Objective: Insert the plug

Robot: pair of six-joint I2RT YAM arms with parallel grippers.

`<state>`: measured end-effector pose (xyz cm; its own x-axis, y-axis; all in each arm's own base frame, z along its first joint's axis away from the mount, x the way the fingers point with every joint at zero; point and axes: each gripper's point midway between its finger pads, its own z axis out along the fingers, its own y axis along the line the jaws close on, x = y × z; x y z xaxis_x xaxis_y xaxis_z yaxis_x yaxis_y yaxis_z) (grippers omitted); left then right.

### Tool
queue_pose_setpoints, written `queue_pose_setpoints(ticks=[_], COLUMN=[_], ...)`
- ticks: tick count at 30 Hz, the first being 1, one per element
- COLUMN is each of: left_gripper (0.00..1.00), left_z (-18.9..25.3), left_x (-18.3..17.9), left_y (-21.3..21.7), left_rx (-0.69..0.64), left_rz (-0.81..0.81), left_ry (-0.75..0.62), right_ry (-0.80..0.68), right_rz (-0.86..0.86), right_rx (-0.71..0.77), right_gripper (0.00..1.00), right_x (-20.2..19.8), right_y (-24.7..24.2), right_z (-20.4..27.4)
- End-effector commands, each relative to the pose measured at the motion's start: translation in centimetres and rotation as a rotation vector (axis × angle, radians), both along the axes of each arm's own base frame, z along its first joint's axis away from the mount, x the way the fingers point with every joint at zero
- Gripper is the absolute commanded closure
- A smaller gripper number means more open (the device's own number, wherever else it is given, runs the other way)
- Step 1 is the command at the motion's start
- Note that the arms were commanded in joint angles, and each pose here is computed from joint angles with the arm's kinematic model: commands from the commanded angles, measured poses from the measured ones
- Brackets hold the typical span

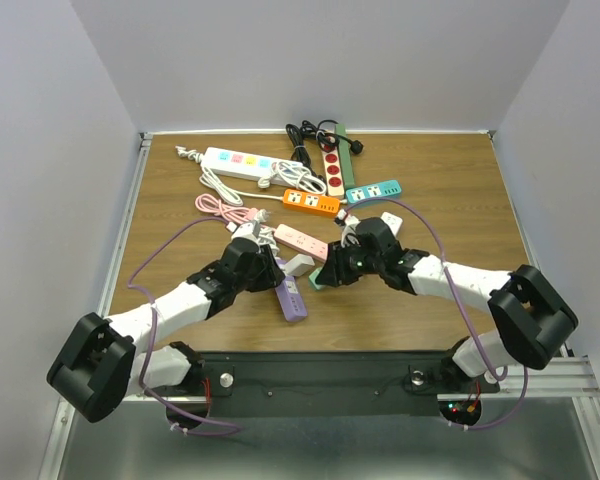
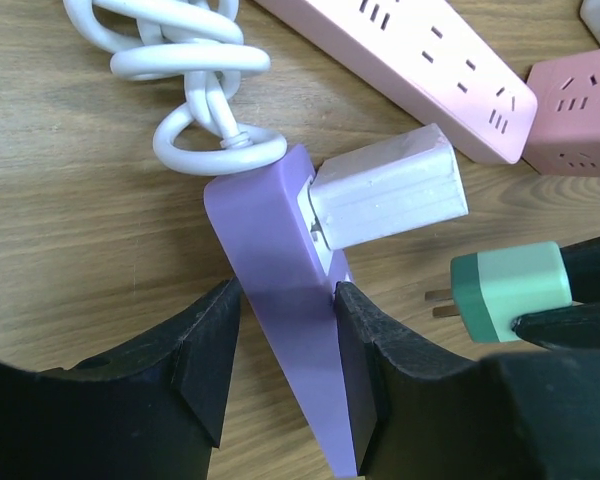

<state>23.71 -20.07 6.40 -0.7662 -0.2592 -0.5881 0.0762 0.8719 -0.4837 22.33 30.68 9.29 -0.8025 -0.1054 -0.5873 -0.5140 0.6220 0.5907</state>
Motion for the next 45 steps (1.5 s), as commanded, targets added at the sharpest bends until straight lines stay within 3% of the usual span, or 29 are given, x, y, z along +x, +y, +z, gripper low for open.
queue_pose_setpoints(ticks=[1,5,9,24,45], left_gripper=[0.49,0.51,0.62,0.81,0.89], left_z=[-0.2,-1.4,-2.3,-4.1,-4.5], left_x=[0.1,-1.0,-1.4,-2.5,-3.1], left_y=[-0.3,-0.4,-0.2,0.4,0.6], left_rx=[-0.012,-0.011,0.004,0.028,0.027], left_rz=[-0.006,-0.029,-0.028,-0.022,-0.026], left_ry=[-0.012,0.033,0.059,0.113,0.124], right_ry=[-0.060,-0.051,-0.049,-0.032,-0.027], right_rz=[-0.038,-0.047,-0.050,-0.139,-0.177], right_rx=[0.089,0.104,0.107,0.086,0.133], right_gripper=[1.00,1.00,1.00,1.00,1.00], right_x=[1.3,1.5,1.3,1.1,0.6], right_y=[1.5,2.0,2.6,3.0,3.1], right_z=[1.8,1.7,1.5,0.1,0.1])
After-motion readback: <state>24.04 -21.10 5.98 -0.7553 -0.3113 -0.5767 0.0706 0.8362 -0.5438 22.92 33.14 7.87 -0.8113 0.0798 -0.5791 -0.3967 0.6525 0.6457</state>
